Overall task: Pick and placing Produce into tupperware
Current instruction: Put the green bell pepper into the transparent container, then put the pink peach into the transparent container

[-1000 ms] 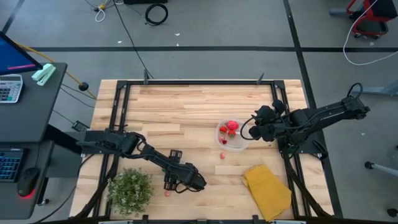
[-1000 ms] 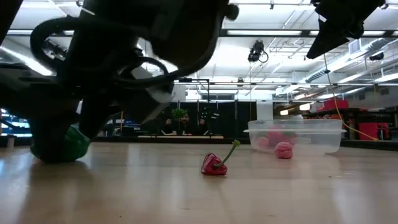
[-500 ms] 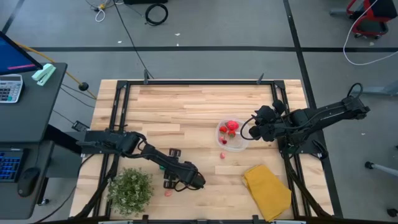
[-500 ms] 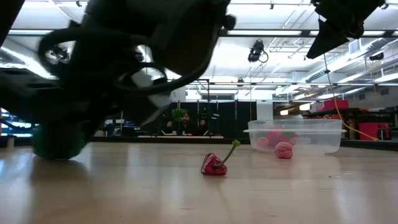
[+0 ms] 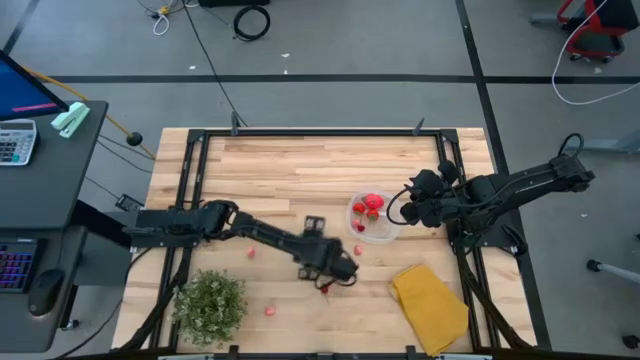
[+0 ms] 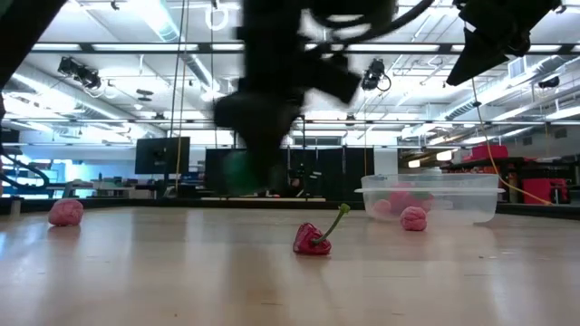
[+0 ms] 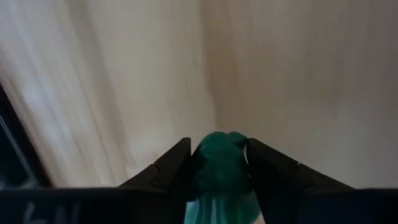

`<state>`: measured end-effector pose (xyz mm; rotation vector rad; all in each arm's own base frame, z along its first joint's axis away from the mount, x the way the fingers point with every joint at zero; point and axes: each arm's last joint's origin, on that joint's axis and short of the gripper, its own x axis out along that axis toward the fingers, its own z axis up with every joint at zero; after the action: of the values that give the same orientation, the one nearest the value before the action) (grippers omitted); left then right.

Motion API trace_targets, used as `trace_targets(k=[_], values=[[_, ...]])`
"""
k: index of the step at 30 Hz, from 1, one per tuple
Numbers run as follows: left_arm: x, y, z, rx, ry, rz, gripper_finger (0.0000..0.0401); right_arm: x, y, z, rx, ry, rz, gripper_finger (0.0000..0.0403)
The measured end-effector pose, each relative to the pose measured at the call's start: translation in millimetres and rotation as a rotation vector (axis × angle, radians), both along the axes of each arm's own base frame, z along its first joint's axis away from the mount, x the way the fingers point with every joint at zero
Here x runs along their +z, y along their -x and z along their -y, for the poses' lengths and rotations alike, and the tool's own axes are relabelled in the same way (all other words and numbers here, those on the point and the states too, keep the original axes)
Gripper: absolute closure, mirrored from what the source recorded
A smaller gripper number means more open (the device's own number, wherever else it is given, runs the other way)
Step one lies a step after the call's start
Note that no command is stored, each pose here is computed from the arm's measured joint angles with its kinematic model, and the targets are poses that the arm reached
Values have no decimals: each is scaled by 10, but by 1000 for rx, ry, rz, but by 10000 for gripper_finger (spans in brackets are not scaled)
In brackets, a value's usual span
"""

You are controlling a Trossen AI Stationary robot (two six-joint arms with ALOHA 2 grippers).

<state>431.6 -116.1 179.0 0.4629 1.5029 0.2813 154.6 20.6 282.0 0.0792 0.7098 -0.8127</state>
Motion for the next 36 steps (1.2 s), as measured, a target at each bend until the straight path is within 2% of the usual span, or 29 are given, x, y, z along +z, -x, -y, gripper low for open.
trace_targets(k=[7,10,16,23,26,36], values=[[283,-572,-298,-112,53,426,247,2,0,1,-2,5,1,293],[347,-705,-434,-130,44,536,243,2,0,1,10,15,-12,293],[359,-755,-640,-80,41,573,252,2,1,2,28,32,-32,293],[199,-979,-754,-76,159,725,266,7,2,6,20,52,-28,293],[174,-1031,-767,-86,173,763,264,8,2,6,19,52,-28,293],[-158,-1086,-745,-111,216,701,220,8,1,6,19,51,-27,293]])
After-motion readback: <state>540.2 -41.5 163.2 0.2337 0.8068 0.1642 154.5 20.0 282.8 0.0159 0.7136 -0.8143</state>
